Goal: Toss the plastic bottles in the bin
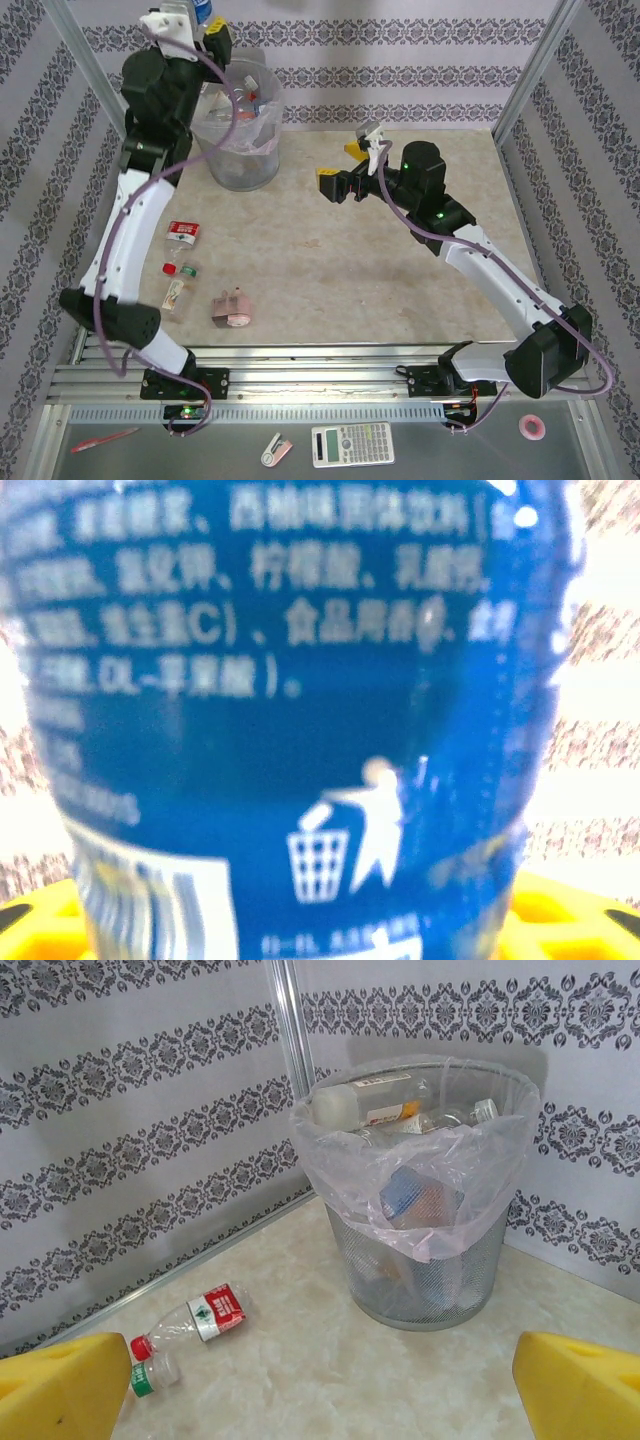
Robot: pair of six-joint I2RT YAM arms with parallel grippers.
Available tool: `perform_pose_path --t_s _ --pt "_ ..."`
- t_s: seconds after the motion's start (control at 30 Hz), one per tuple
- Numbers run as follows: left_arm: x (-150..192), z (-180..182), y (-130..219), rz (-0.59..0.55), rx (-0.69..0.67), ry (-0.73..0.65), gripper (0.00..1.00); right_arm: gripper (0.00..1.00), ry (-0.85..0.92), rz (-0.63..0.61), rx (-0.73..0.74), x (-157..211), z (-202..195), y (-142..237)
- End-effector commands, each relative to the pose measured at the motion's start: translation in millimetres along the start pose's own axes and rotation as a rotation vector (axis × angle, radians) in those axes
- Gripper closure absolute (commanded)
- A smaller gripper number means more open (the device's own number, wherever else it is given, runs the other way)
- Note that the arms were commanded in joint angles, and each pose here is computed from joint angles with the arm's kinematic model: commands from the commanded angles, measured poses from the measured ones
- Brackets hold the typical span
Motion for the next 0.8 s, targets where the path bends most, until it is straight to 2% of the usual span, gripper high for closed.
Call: perform_pose_path --t_s 0.0,0.03,0.1,0.13,0.3,0.4,0.6,0.77 --pt "98 -12 -27 0.44 0.144 0.222 0.15 0.02 0.0 -0.003 -0.037 -7 9 2" --pt "113 -11 -33 0.51 0.13 0.229 0.03 0.02 -0.001 0.004 -0.043 -6 10 4" --pt "130 -3 -41 0.591 0.08 0.232 0.0 0.02 -0.004 0.024 -0.061 -3 13 6" --pt "127 0 -43 0.596 0.073 0.255 0.0 0.02 -0.009 0.031 -0.066 -2 14 8" --pt "77 8 -32 0.462 0.062 0.33 0.0 0.02 -0.02 0.052 -0.068 9 16 18" --pt "55 10 -13 0.431 0.035 0.34 0.0 0.02 -0.024 0.061 -0.066 15 16 24" --pt "32 16 29 0.434 -0.04 0.324 0.0 0.02 -0.028 0.08 -0.064 24 15 32" --pt "35 19 64 0.43 -0.095 0.344 0.0 0.02 -0.052 0.104 -0.075 29 14 34"
Point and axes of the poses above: each hand's point on the last joint's axis, 136 mm out from that joint toward the fingers, its own y axis back along the fingers, its own z axis along the line the jaws close on, x = y × z, the point moved 6 cm from there along y, back along the fingers, and after that the axes turned 15 degrees about -y, right-handed, at the moved point
